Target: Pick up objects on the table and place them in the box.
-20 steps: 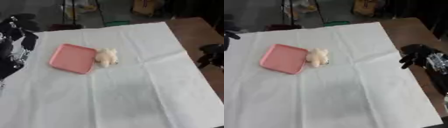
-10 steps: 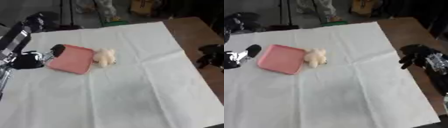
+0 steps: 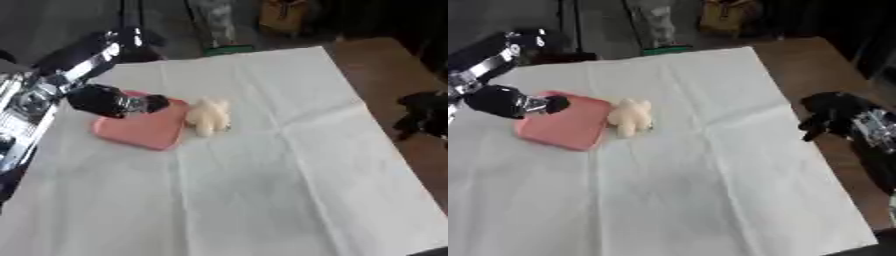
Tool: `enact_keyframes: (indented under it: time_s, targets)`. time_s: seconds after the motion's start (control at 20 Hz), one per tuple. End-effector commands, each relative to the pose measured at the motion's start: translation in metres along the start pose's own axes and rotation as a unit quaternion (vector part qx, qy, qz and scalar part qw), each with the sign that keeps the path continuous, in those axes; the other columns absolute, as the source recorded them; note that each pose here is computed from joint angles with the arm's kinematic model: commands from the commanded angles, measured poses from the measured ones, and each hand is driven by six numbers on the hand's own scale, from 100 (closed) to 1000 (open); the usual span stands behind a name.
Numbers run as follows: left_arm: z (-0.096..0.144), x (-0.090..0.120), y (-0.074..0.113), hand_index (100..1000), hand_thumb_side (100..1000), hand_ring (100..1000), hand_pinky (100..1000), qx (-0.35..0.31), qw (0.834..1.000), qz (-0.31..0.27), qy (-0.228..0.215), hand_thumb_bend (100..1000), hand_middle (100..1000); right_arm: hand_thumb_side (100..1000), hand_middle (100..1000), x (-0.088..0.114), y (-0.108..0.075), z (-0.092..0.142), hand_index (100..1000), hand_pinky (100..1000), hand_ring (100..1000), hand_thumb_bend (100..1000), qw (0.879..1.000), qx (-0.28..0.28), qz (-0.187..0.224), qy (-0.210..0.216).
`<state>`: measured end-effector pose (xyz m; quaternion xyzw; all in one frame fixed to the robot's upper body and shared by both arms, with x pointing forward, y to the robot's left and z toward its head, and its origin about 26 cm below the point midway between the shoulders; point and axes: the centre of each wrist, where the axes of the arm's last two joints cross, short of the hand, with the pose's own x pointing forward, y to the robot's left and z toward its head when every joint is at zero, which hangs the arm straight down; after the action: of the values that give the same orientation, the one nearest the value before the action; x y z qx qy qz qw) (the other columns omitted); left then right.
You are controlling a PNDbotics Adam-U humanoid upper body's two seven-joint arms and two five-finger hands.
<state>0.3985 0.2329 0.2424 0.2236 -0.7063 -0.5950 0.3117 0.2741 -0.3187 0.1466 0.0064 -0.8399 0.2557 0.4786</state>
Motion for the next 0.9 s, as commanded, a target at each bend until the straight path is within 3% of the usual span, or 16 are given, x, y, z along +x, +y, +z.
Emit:
enact_keyframes:
  time_s: [0.05,0.45,0.7,0.9]
  targets:
    - [-0.014,-0.005,0.002,920,670,821,857,0.000,1.000,-0.017,0.019,696,881,922,741,0.005,-0.005,-0.002,701,526,611,100,1.000,0.009,0.011,-0.006]
    - [-0.042,-0.024,-0.041,934,731,822,864,0.001,0.998,-0.021,0.058,669,883,923,740,0.006,-0.004,-0.005,701,526,611,100,1.000,0.015,0.009,-0.008]
    - [-0.046,-0.041,-0.069,970,779,823,878,-0.028,0.996,-0.035,0.071,656,882,924,740,0.006,-0.004,-0.005,702,526,611,100,1.000,0.016,0.009,-0.008]
    - [-0.046,-0.048,-0.080,970,780,820,876,-0.036,0.995,-0.053,0.076,650,880,925,740,0.006,-0.004,-0.005,702,525,610,100,1.000,0.016,0.009,-0.009]
